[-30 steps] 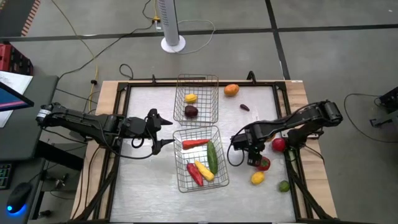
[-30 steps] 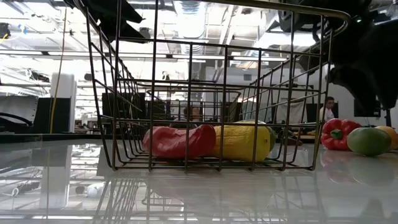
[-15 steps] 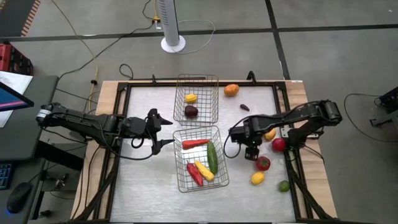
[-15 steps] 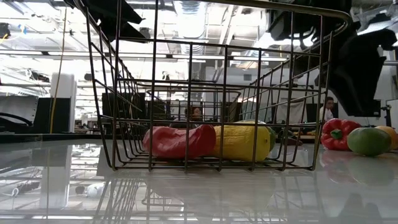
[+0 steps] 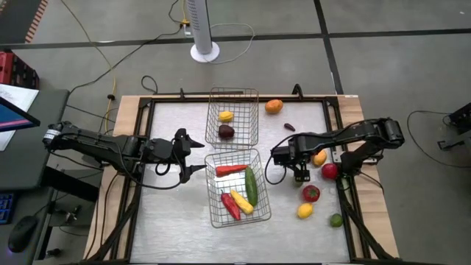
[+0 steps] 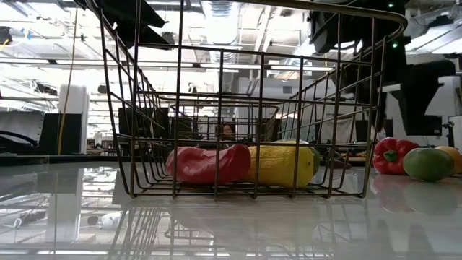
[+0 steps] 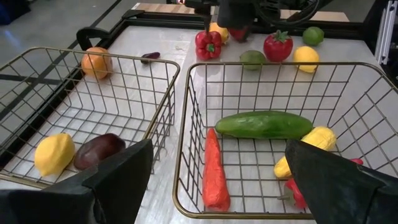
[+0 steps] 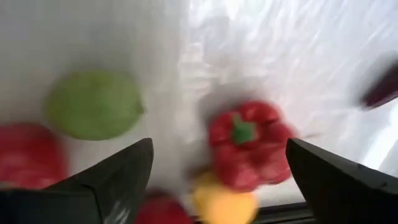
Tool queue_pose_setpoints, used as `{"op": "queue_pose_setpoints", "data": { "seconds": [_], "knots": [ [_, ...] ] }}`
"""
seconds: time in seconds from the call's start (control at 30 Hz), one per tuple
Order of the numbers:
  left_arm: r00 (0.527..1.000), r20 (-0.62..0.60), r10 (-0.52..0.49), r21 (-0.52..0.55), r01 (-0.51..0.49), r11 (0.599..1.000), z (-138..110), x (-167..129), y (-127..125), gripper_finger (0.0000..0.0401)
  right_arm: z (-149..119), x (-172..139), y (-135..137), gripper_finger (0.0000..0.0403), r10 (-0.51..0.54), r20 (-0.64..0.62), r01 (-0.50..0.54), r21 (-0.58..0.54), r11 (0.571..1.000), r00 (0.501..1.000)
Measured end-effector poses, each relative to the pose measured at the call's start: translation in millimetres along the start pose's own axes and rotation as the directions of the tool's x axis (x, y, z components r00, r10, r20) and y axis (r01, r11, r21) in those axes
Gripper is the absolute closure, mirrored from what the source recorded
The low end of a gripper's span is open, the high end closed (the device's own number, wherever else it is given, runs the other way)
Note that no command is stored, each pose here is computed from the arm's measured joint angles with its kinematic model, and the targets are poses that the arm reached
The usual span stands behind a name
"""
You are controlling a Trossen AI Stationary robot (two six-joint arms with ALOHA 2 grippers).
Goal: Sort produce into baskets
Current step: Put the red bell pepper into the bottom wire basket
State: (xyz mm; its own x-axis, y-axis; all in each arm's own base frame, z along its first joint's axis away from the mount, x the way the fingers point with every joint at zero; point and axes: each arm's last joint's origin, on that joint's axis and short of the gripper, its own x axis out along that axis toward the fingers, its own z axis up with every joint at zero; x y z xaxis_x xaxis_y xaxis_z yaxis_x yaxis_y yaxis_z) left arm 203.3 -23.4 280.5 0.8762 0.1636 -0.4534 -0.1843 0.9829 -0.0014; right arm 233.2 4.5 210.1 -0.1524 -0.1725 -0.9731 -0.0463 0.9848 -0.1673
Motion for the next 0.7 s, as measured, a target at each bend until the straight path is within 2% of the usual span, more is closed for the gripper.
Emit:
{"op": "queue_pose_setpoints", "data": {
  "seconds": [0.1, 0.27, 0.4, 0.7],
  "knots": [
    [1.000, 0.000, 0.000, 0.000, 0.000, 1.000, 0, 0, 0, 0.0050, 4, 3, 0, 0.0019, -0.060, 0.044, 0.064, -0.103, 0.993, 0.997],
    [1.000, -0.001, 0.000, 0.003, 0.000, 1.000, 0, 0, 0, 0.0050, 4, 20, 6, 0.0070, -0.070, 0.075, 0.083, -0.190, 0.978, 0.995],
    [1.000, -0.001, 0.000, 0.019, 0.000, 1.000, 0, 0, 0, 0.0050, -1, 34, 8, 0.0112, -0.080, 0.053, 0.089, -0.211, 0.973, 0.995],
    [1.000, 0.004, 0.026, 0.019, -0.026, 0.999, 0, 0, 1, 0.0050, -6, 48, 7, 0.0184, -0.187, 0.046, 0.192, -0.205, 0.960, 0.981]
  ]
}}
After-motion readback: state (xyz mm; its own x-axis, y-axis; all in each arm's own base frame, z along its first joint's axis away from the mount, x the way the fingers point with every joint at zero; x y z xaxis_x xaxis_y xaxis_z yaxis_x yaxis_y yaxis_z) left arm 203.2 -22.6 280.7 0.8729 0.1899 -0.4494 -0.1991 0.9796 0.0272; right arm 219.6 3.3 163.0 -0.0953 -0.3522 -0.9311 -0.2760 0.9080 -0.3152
